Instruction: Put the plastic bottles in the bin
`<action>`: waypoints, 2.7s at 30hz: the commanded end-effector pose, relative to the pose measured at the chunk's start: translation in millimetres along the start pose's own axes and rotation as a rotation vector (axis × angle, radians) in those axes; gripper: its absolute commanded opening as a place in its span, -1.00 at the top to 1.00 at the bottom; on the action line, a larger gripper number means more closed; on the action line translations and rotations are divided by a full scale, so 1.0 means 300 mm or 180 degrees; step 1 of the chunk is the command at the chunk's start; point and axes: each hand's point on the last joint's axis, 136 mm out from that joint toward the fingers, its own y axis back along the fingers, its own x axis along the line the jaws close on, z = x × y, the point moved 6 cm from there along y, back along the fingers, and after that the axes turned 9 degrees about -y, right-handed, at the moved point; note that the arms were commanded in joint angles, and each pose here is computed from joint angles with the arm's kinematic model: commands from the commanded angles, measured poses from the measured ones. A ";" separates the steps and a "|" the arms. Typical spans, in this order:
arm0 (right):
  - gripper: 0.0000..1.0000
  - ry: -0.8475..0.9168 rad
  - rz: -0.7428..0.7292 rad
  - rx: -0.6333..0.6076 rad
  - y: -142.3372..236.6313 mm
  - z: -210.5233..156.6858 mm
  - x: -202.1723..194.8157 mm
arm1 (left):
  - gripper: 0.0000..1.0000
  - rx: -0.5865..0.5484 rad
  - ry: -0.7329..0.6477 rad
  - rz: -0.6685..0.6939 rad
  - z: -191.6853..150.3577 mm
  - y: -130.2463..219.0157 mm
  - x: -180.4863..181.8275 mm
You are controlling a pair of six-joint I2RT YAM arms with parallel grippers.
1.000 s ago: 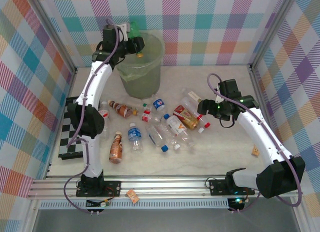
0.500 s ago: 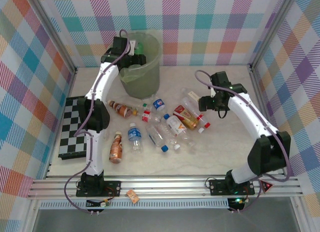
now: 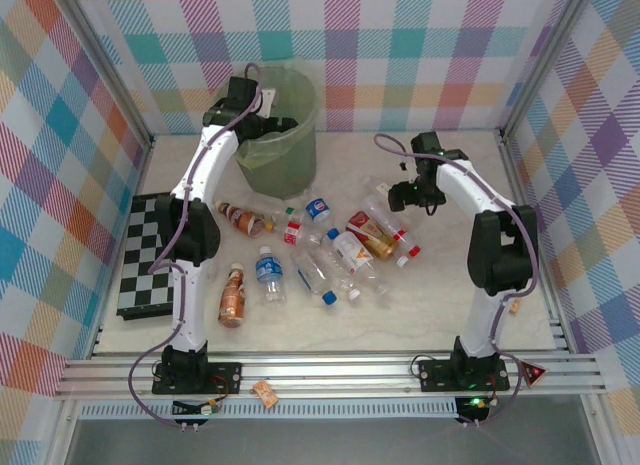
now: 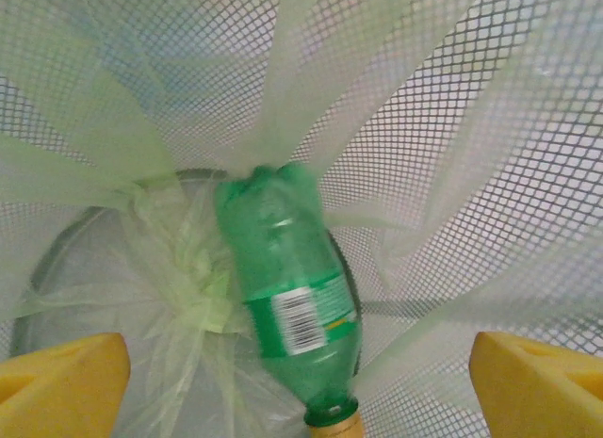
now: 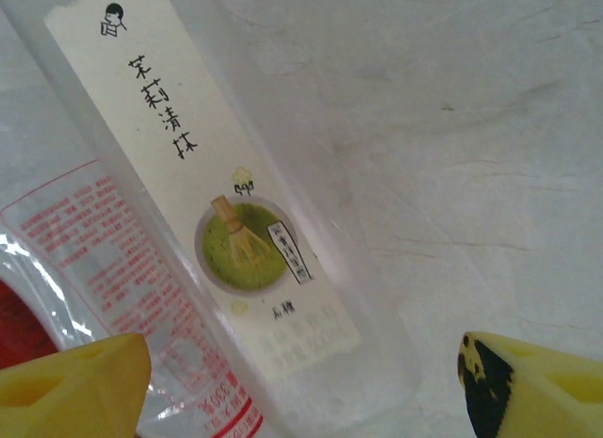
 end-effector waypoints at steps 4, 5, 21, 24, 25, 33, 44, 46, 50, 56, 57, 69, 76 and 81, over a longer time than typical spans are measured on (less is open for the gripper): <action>-0.70 -0.0008 0.0201 0.0023 -0.045 0.029 0.004 | -0.88 -0.0215 -0.0062 -0.0156 0.076 0.135 -0.062; -0.70 -0.0023 0.0196 0.0039 -0.052 0.028 -0.001 | -0.88 -0.0236 -0.0051 -0.0175 0.081 0.144 -0.066; -0.29 -0.0417 0.0206 0.0371 -0.143 -0.067 -0.088 | -0.96 -0.0852 -0.0136 -0.0216 0.216 0.438 -0.156; -0.15 -0.0496 0.0172 0.0388 -0.131 -0.088 -0.102 | -0.97 -0.0995 -0.0131 -0.0222 0.233 0.519 -0.177; -0.11 -0.0528 0.0159 0.0392 -0.124 -0.097 -0.109 | -0.97 -0.1028 -0.0114 -0.0236 0.233 0.545 -0.185; 0.06 -0.0790 0.0134 0.0124 0.015 -0.137 -0.140 | -1.00 -0.1422 0.0102 -0.0436 0.145 0.816 -0.279; 0.05 -0.0764 0.1418 -0.0551 0.379 -0.209 0.053 | -1.00 -0.1567 0.0961 -0.1411 -0.226 0.915 -0.399; 0.07 -0.0578 0.1793 -0.0625 0.443 -0.230 0.147 | -0.99 -0.1579 0.1136 -0.1842 -0.259 0.894 -0.439; 0.09 -0.0111 0.2172 -0.0617 0.516 -0.274 0.316 | -0.99 -0.1448 0.1312 -0.1930 -0.309 0.852 -0.517; 0.09 0.0425 0.2563 -0.0508 0.553 -0.340 0.530 | -1.00 -0.1392 0.1531 -0.1977 -0.340 0.766 -0.592; 0.09 0.0461 0.2605 -0.0489 0.552 -0.343 0.554 | -1.00 -0.1351 0.1539 -0.1975 -0.347 0.745 -0.604; 0.09 0.0595 0.2718 -0.0543 0.557 -0.353 0.645 | -0.99 -0.0937 0.1530 -0.1278 -0.433 0.622 -0.580; 0.09 0.0521 0.2332 -0.0766 0.564 -0.350 0.601 | -0.99 -0.0910 0.1529 -0.1142 -0.439 0.616 -0.567; 0.09 0.0559 0.2521 -0.0737 0.565 -0.356 0.625 | -1.00 -0.0869 0.1647 -0.1389 -0.427 0.570 -0.593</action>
